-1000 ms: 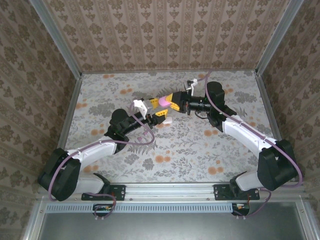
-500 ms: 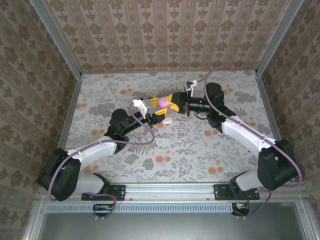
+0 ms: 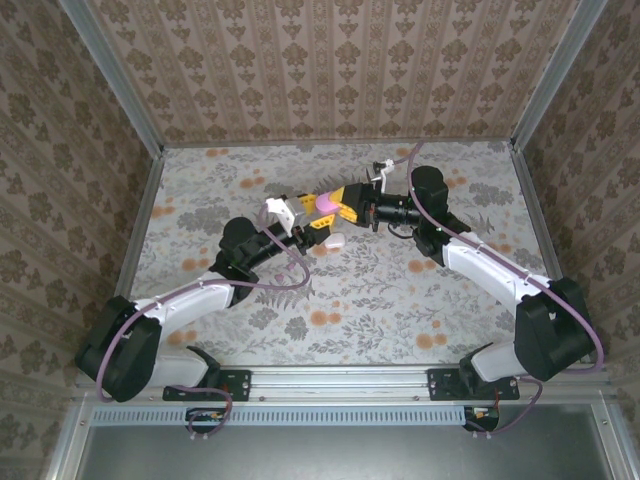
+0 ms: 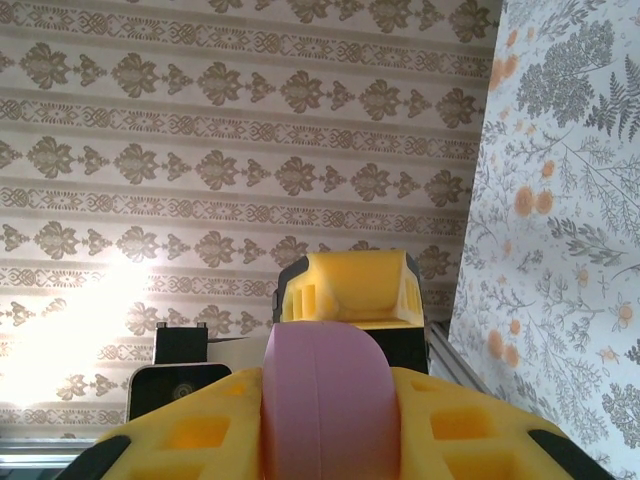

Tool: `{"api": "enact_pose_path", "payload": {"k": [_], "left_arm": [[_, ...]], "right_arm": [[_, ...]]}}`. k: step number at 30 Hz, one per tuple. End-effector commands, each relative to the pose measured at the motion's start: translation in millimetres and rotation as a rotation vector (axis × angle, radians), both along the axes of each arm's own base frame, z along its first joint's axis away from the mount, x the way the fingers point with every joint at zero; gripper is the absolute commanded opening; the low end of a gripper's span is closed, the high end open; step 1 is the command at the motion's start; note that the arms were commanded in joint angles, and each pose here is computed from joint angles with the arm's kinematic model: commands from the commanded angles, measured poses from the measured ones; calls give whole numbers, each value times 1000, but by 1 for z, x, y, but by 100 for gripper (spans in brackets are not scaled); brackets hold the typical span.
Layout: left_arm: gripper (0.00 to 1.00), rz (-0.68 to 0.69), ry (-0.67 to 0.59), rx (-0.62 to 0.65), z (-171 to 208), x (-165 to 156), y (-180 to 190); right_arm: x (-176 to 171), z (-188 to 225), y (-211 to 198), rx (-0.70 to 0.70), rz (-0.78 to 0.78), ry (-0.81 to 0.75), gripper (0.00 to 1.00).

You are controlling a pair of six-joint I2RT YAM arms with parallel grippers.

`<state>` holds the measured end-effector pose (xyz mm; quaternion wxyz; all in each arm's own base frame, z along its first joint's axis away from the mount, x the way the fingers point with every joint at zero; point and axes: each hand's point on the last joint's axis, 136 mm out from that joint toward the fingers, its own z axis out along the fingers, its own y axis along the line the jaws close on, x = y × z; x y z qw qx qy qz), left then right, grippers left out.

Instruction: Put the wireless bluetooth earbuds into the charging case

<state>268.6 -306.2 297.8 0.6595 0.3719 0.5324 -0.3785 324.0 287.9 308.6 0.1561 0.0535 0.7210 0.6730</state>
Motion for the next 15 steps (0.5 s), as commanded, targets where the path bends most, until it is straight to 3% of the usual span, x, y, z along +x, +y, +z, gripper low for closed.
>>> {"api": "enact_pose_path", "payload": {"k": [1, 6, 12, 15], "left_arm": [[50, -15, -58, -37, 20, -2, -4], [51, -15, -56, -39, 20, -2, -4], [43, -14, -56, -34, 19, -2, -4], [50, -17, -53, -30, 18, -3, -5]], "right_arm": [[2, -4, 2, 5, -13, 6, 30], [3, -5, 3, 5, -11, 8, 30], [2, -1, 3, 14, -8, 2, 30], [2, 3, 3, 29, -10, -3, 30]]}}
